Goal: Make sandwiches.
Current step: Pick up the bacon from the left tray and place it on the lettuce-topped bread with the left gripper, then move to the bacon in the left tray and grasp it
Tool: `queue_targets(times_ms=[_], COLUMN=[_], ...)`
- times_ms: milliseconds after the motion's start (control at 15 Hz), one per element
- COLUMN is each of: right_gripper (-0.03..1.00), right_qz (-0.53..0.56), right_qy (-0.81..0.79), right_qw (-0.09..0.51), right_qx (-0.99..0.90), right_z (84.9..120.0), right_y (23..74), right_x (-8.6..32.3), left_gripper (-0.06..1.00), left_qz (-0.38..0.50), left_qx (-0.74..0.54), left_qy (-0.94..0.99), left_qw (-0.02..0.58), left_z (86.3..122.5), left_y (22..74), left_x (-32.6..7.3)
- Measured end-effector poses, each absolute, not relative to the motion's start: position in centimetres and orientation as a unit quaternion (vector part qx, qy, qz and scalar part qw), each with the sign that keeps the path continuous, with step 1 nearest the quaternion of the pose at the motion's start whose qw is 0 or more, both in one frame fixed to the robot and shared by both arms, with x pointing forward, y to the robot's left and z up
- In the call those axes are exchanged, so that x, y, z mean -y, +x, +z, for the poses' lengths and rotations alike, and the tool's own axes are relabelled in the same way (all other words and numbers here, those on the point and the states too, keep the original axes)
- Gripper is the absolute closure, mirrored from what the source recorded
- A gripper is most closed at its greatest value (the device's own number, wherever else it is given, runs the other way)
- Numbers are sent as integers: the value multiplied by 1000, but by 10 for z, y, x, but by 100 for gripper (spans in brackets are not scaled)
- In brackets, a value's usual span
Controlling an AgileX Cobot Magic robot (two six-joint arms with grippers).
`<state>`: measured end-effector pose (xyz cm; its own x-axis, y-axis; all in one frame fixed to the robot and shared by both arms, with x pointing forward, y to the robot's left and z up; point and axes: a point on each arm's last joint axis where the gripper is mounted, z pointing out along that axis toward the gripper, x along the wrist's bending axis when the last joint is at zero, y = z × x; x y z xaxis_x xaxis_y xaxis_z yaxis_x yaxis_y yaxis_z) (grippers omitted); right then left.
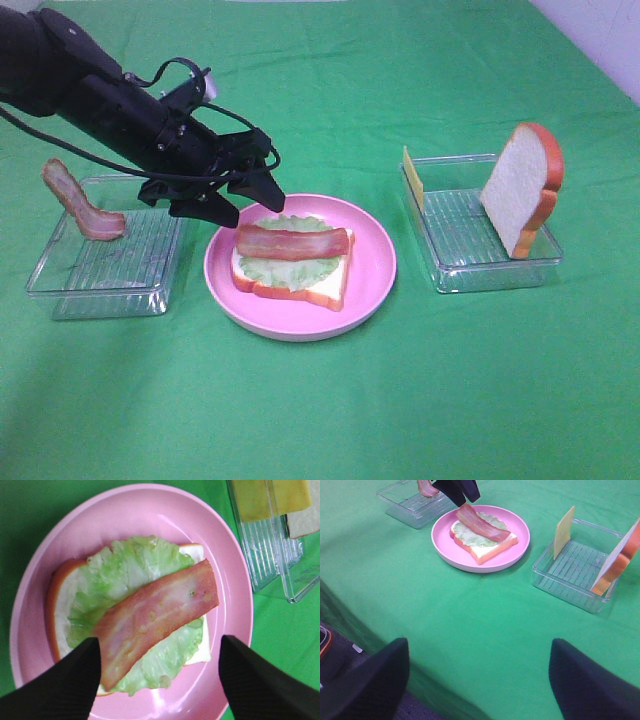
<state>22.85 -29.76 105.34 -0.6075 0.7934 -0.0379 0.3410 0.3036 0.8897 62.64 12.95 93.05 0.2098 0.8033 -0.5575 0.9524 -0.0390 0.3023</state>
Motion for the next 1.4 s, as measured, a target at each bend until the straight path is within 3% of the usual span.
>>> queue_targets(times_ms=[400, 533, 800, 1400], right_gripper=[24, 24, 24, 24], right_qz=[461, 461, 461, 461], right_qy=[369, 369, 369, 369], right_qw=[246, 246, 246, 246], right_qx=[-769, -769, -769, -769], right_z=[1053, 1053, 1053, 1053], right_y=[229, 229, 229, 229], right_x=[298, 298, 298, 298], left_gripper=[30, 29, 20, 19], left_qz=[-46, -7, 57, 91], left_qx=[-647, -662, -657, -727], left_qy=[696, 714, 730, 667], left_qw=[310, 227, 180, 135], left_z=[997, 1032, 1071, 1076], left_y=[626, 629, 634, 652], left_x=[-143, -155, -168, -255])
